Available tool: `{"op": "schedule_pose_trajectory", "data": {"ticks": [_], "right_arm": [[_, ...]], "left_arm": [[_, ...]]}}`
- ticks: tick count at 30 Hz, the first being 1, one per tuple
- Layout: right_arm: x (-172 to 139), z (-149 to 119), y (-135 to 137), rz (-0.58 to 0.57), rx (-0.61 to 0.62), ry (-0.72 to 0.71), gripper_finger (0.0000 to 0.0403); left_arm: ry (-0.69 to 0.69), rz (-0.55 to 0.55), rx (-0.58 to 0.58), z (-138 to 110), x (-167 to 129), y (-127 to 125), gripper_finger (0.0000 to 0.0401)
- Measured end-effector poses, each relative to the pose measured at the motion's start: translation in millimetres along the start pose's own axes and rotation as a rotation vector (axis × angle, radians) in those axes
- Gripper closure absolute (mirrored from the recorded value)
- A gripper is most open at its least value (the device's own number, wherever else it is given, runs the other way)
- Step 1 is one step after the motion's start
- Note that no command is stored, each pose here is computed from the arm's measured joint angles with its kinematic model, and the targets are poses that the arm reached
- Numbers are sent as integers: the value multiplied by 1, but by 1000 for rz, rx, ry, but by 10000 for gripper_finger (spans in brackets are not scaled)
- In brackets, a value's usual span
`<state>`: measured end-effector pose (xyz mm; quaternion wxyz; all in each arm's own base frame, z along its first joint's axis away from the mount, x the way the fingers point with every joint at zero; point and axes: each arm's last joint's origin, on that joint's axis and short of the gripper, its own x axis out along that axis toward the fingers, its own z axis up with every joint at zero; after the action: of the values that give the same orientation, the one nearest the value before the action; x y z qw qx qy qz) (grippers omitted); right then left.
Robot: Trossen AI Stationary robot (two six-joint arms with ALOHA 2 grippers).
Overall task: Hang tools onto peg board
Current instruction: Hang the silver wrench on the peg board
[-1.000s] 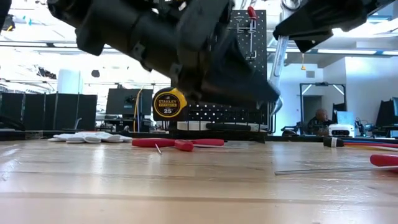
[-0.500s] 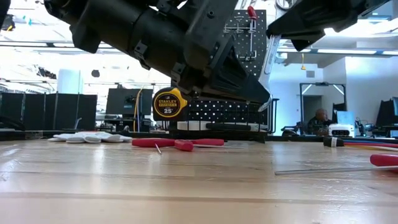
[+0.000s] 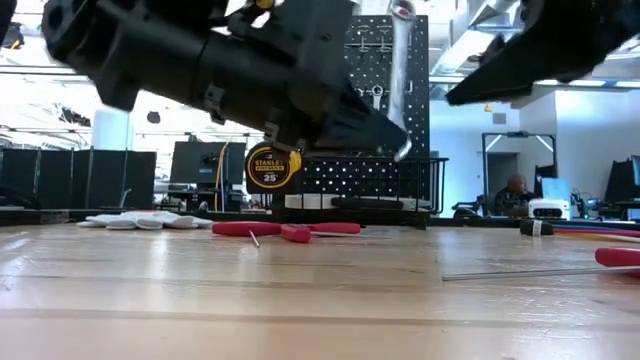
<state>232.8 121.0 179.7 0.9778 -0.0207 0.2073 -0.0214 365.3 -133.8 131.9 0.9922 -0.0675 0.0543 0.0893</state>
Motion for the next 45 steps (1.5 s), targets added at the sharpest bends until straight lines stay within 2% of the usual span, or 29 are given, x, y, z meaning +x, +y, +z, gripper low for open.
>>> {"op": "schedule_pose_trajectory", "data": {"ticks": [3,6,12,21,26,31,36,39,45], "right_arm": [[4,-12,-6,35,36,-132,182],[9,-14,-7,112,59,-257,175],[27,-12,2,145,81,-390,194],[52,-11,16,144,70,-379,245],[53,-10,15,140,74,-380,315],[54,-11,15,136,73,-365,387],[45,-1,12,131,68,-357,383],[29,15,5,71,64,-336,389],[-5,48,-42,-92,104,-305,390]], "left_arm": [[-93,-111,-17,1,-10,4,394],[-146,-193,-21,2,-17,5,394],[-140,-213,-1,6,-12,0,394],[-150,-213,18,9,-11,-2,389],[-150,-214,16,9,-11,-2,388],[-128,-204,0,7,-10,-2,370],[-76,-187,23,1,-10,0,338],[-32,-160,24,-4,-10,1,320],[-13,-124,20,-6,-10,3,307]]}}
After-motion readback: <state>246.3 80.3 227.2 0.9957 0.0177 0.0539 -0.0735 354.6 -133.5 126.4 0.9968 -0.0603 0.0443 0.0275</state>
